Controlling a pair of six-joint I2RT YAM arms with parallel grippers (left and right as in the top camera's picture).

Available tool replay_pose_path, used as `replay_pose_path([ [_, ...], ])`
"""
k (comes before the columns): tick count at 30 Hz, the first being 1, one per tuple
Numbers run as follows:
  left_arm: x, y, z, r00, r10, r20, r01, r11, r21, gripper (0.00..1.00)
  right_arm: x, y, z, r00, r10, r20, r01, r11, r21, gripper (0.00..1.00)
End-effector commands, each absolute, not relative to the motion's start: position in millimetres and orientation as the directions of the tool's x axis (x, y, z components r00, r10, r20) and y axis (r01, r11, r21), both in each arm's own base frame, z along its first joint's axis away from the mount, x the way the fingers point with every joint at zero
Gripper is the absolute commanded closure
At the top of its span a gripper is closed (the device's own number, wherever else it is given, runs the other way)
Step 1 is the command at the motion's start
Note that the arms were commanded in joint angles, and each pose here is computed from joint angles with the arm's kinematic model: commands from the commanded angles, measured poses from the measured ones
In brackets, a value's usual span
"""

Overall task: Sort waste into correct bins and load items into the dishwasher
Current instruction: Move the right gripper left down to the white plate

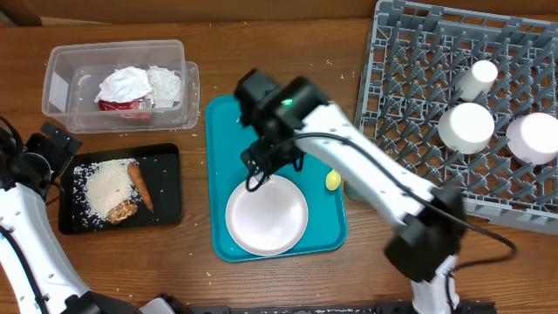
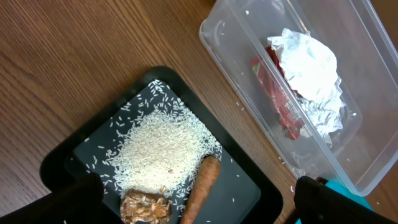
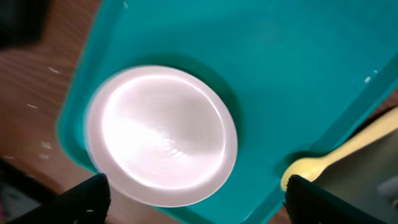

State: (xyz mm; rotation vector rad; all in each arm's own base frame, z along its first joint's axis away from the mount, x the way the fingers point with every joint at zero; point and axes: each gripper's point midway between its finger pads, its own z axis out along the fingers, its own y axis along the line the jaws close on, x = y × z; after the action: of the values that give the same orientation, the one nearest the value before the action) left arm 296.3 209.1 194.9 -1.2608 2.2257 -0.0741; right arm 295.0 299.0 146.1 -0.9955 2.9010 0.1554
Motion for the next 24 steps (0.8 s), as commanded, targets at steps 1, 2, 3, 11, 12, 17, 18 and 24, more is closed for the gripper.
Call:
replay_pose_path([
  [1, 296, 212, 196, -0.378, -0.807, -0.454, -0.778, 0.543, -0.318, 0.0, 306, 284, 114, -0.719, -0.695, -0.011, -0.695, 0.719, -0.019, 0.14],
  [2, 296, 212, 196, -0.378, -0.807, -0.454, -0.778, 0.543, -0.318, 0.0, 304, 282, 103, -0.711, -0.703, 0.031, -0.704, 0.71, -0.02, 0.14],
  [3, 296, 212, 196, -0.378, -0.807, -0.454, -0.778, 0.543, -0.318, 0.0, 302, 279, 95, -0.708, -0.703, 0.064, -0.706, 0.708, -0.018, 0.14],
  [11, 296, 212, 196, -0.378, -0.807, -0.454, -0.778, 0.543, -0.318, 0.0, 294, 269, 47, -0.702, -0.681, 0.207, -0.696, 0.718, 0.006, 0.29],
  [12, 296, 212, 196, -0.378, -0.807, -0.454, -0.778, 0.543, -0.318, 0.0, 294, 269, 44, -0.701, -0.681, 0.211, -0.696, 0.718, 0.006, 0.3],
  [17, 296, 212, 196, -0.377, -0.807, -0.455, -0.777, 0.543, -0.318, 0.0, 285, 274, 31, -0.702, -0.679, 0.216, -0.683, 0.727, 0.065, 0.36],
  [18, 296, 212, 196, -0.378, -0.807, -0.454, -0.778, 0.543, -0.318, 0.0, 284, 274, 28, -0.702, -0.678, 0.217, -0.682, 0.728, 0.068, 0.36],
  [24, 296, 212, 196, -0.378, -0.807, -0.454, -0.778, 0.543, -0.318, 0.0, 280, 270, 14, -0.7, -0.677, 0.228, -0.681, 0.729, 0.071, 0.56],
])
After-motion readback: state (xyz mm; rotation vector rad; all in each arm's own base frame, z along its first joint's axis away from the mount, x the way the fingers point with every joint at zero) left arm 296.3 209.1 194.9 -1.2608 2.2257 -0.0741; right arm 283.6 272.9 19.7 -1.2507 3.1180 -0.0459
